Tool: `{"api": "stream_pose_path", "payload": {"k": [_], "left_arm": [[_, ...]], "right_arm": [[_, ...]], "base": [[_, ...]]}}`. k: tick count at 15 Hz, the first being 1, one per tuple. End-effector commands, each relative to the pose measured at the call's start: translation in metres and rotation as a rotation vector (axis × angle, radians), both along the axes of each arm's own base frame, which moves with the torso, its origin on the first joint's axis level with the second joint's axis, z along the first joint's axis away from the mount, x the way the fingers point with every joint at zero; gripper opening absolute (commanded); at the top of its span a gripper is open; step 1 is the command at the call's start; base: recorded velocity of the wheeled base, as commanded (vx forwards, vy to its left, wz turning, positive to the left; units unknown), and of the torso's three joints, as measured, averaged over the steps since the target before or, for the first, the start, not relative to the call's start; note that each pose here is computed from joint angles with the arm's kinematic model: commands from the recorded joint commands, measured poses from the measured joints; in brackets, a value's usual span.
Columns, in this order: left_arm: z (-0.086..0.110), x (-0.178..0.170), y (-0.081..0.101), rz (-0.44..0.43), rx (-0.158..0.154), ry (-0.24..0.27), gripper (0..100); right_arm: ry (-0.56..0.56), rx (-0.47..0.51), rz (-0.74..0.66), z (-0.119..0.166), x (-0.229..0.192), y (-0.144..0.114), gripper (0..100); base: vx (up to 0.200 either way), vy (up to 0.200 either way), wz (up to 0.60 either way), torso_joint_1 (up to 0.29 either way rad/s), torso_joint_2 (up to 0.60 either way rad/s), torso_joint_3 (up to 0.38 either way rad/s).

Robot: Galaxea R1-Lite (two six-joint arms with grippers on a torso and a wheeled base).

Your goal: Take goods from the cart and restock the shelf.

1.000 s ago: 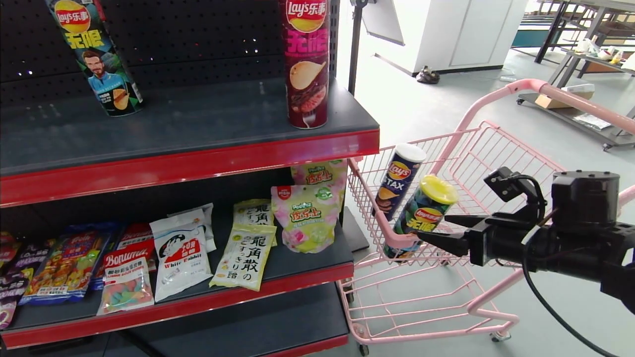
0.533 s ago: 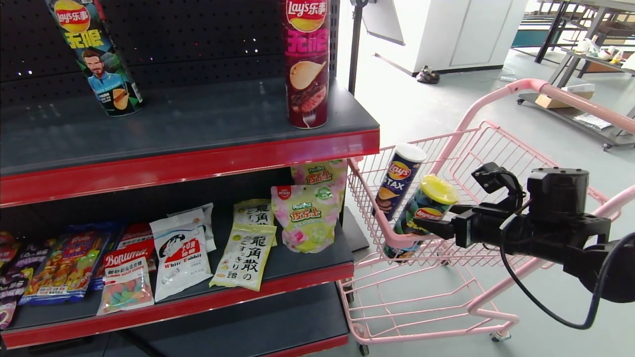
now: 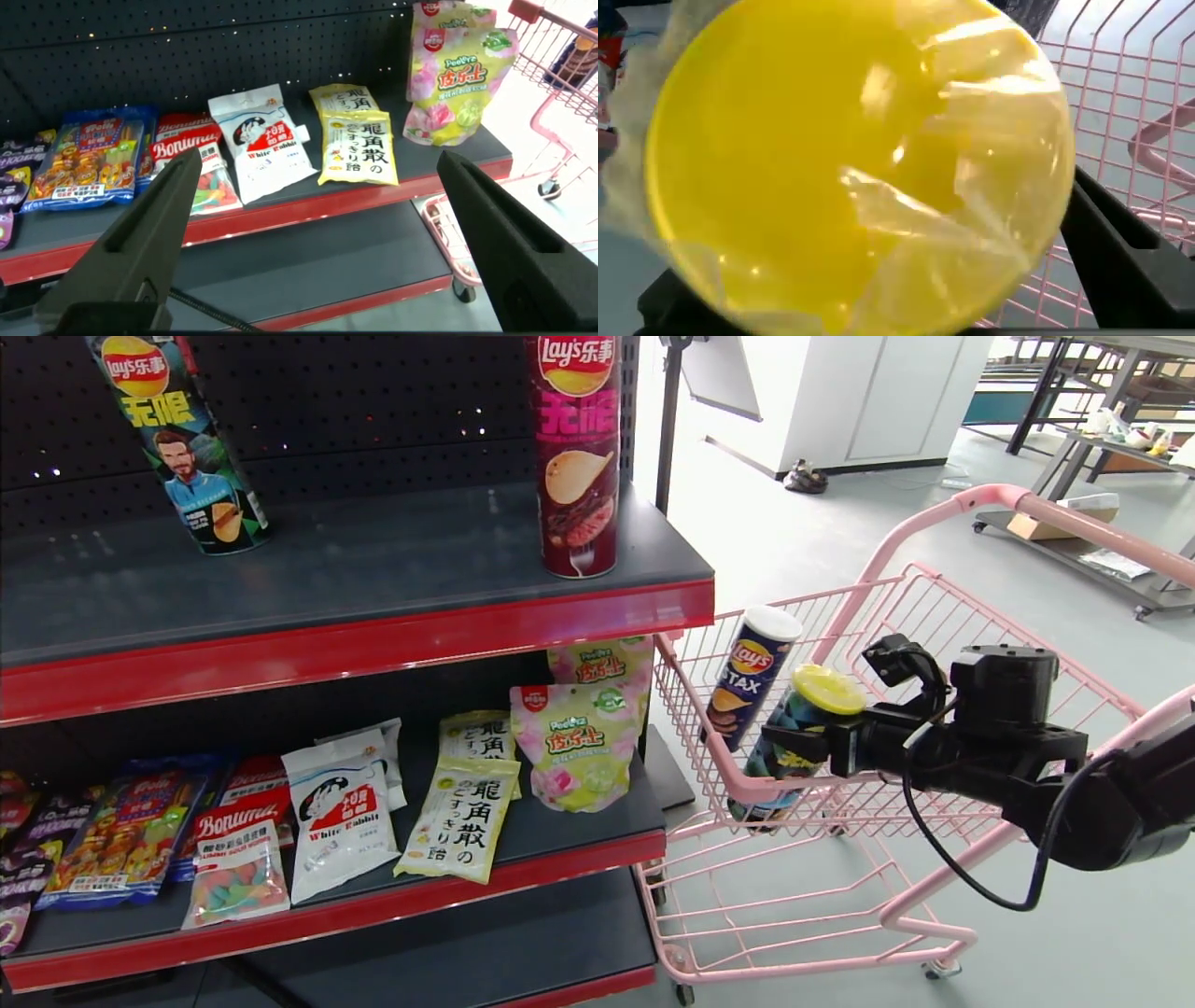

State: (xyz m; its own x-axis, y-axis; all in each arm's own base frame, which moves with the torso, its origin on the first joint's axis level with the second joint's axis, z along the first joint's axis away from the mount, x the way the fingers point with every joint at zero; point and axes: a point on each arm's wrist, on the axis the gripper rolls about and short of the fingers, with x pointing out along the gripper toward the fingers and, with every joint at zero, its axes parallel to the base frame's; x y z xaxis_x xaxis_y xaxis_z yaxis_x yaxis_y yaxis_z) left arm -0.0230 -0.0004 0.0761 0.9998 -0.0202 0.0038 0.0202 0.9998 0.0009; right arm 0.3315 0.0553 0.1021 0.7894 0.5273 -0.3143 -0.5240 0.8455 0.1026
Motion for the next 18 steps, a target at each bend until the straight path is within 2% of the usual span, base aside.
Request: {"api": "stream_pose_path", "payload": {"k": [1,2,3,10,15,18], "left_arm": [[0.0,0.0,0.0,0.0,0.001,0.001,100],[0.0,0.0,0.0,0.0,0.001,0.001,100],[0.0,0.0,0.0,0.0,0.001,0.001,100],[0.0,0.0,0.0,0.0,0.001,0.001,100],[0.0,0.0,0.0,0.0,0.001,0.001,100],[0.0,0.0,0.0,0.0,-0.001,0.001,100]], "right_arm": [[-0.002,0.007,0.002,-0.002,0.009,0.003,100],[-0.004,0.019,0.001,0.0,0.01,0.005,100],[-0.004,0.019,0.001,0.0,0.01,0.005,0],[-0.008,0.02,-0.015,0.003,0.006,0.002,0],[-0.236,0.054,-0.022,0.079,-0.012,-0.002,0],[-0.364,0.073,-0.021,0.139,-0.034,-0.005,0]], "base": [[0.0,0.0,0.0,0.0,0.0,0.0],[0.0,0.0,0.0,0.0,0.0,0.0],[0.0,0.0,0.0,0.0,0.0,0.0],[0.0,0.0,0.0,0.0,0.0,0.0],[0.0,0.0,0.0,0.0,0.0,0.0],[0.0,0.0,0.0,0.0,0.0,0.0]]}}
